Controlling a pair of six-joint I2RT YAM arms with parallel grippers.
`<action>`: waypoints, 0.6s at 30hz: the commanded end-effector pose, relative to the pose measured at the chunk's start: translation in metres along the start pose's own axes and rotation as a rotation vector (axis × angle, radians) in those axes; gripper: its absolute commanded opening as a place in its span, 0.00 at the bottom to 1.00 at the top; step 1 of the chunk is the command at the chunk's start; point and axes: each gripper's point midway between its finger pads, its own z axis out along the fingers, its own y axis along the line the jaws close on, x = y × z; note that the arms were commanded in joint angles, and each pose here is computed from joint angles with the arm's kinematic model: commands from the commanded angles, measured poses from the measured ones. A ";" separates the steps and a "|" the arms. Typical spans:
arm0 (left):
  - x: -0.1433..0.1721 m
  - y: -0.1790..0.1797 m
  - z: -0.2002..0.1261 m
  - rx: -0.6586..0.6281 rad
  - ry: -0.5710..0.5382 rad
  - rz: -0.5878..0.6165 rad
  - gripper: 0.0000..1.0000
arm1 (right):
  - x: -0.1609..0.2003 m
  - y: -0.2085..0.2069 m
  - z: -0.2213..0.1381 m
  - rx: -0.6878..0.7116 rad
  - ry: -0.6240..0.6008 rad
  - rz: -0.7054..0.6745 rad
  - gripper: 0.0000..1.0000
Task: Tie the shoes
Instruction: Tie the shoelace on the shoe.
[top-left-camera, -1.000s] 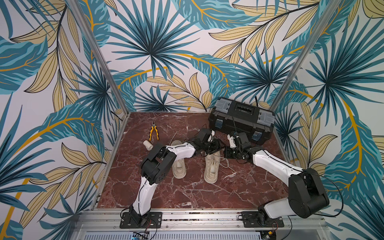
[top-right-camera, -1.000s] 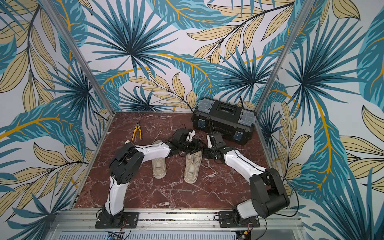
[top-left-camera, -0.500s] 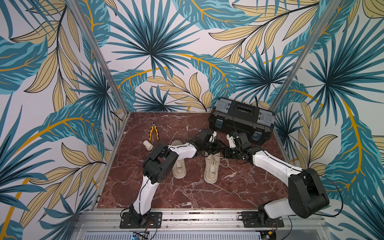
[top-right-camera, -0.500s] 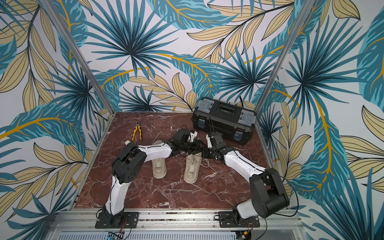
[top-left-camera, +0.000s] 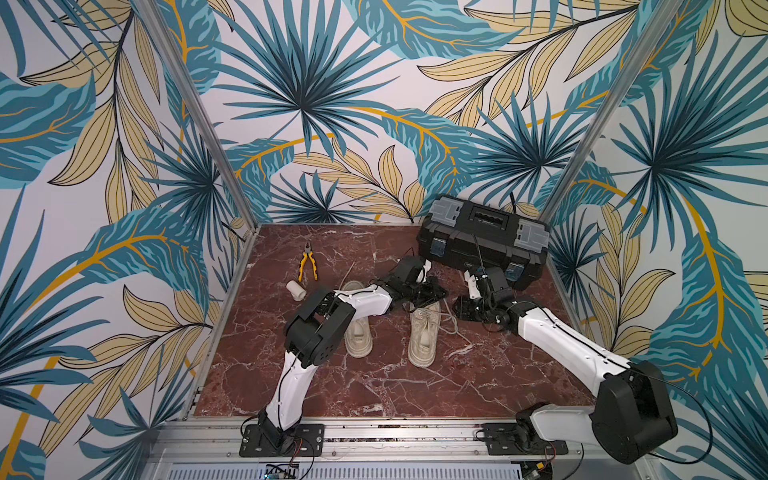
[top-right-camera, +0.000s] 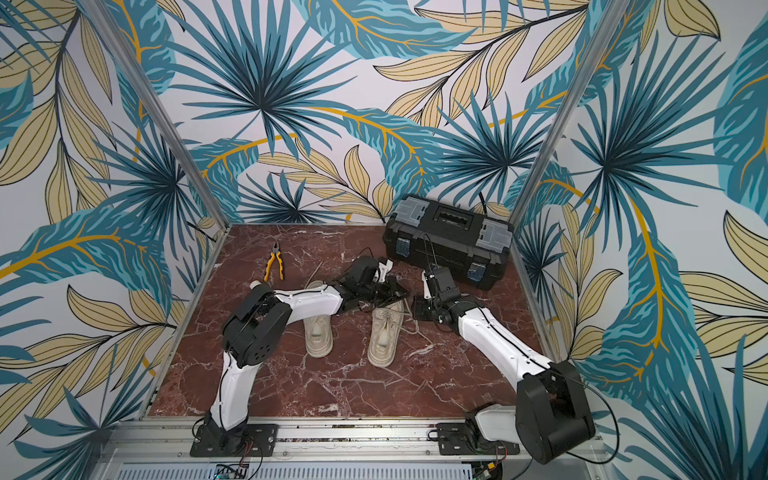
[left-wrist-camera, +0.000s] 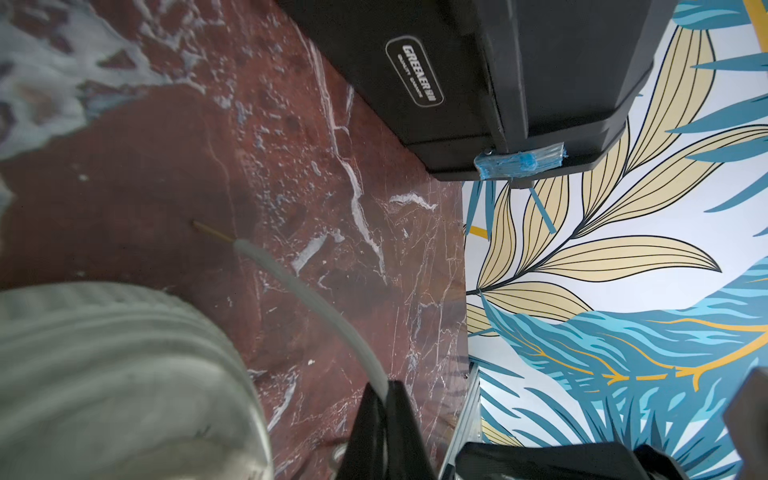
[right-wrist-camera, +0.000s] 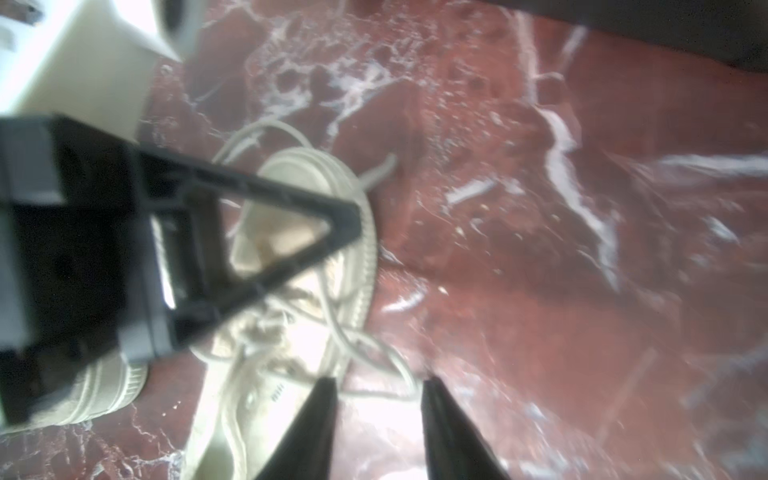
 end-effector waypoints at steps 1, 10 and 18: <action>-0.007 -0.010 -0.017 -0.009 -0.032 0.053 0.00 | 0.055 -0.034 -0.001 0.133 0.163 0.051 0.39; -0.009 -0.006 -0.014 -0.007 -0.028 0.051 0.00 | 0.070 -0.037 0.021 0.210 0.216 -0.009 0.41; -0.011 -0.003 -0.013 -0.014 -0.035 0.050 0.00 | 0.060 -0.034 0.046 0.244 0.251 -0.058 0.46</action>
